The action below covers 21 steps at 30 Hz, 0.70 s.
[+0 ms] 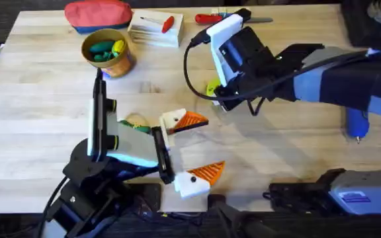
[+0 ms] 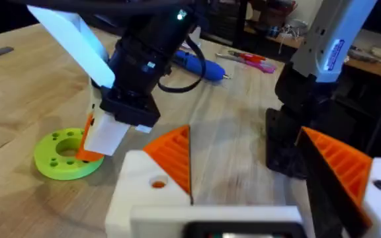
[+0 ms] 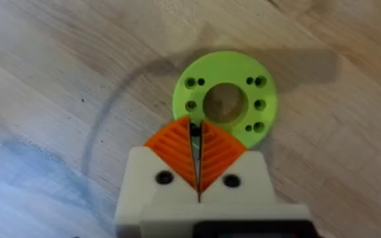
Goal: Pick up the gripper from the table and insert it into the empty holder that is missing its gripper. Then pick up a screw, insert it into the mounting hole, and use the screwdriver to tighten it. Finally, clean up the table by picking up the vegetable and placing it into the bucket.
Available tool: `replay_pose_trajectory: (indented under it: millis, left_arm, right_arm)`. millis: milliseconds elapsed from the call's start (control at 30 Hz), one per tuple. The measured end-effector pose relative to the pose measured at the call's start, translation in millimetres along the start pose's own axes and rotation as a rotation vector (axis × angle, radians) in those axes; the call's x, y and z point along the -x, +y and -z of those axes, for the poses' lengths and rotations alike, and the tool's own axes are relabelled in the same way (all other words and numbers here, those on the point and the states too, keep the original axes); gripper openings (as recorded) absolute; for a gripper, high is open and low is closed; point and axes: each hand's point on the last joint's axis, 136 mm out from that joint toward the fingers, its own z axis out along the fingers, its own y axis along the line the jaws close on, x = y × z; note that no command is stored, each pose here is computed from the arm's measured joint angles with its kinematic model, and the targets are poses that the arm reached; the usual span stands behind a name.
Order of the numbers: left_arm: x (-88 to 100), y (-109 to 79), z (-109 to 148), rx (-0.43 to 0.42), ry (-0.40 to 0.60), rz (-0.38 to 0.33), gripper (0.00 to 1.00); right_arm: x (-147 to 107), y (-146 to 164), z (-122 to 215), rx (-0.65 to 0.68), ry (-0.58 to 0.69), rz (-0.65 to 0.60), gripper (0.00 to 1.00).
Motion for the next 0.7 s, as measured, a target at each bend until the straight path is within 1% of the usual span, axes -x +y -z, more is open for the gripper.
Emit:
replay_pose_trajectory:
  millis: [167, 333, 567, 700]
  left_arm:
    - [-0.1, 0.0, 0.0, 0.0, 0.0, 0.0, 0.985]
    - [-0.1, 0.0, 0.0, 0.0, 0.0, 0.0, 0.987]
    - [-0.1, 0.0, 0.0, 0.0, 0.0, 0.0, 0.985]
    - [-0.1, 0.1, 0.0, 0.0, 0.0, 0.0, 0.986]
  right_arm:
    - [0.3, -0.8, 0.4, -0.004, 0.0, 0.0, 0.005]
    - [1.9, -6.9, 4.9, -0.04, -0.001, 0.0, 0.005]
    - [19.3, -10.4, 39.8, -0.056, -0.057, -0.002, 0.004]
    - [16.8, -11.5, 63.0, -0.059, -0.042, -0.002, 0.004]
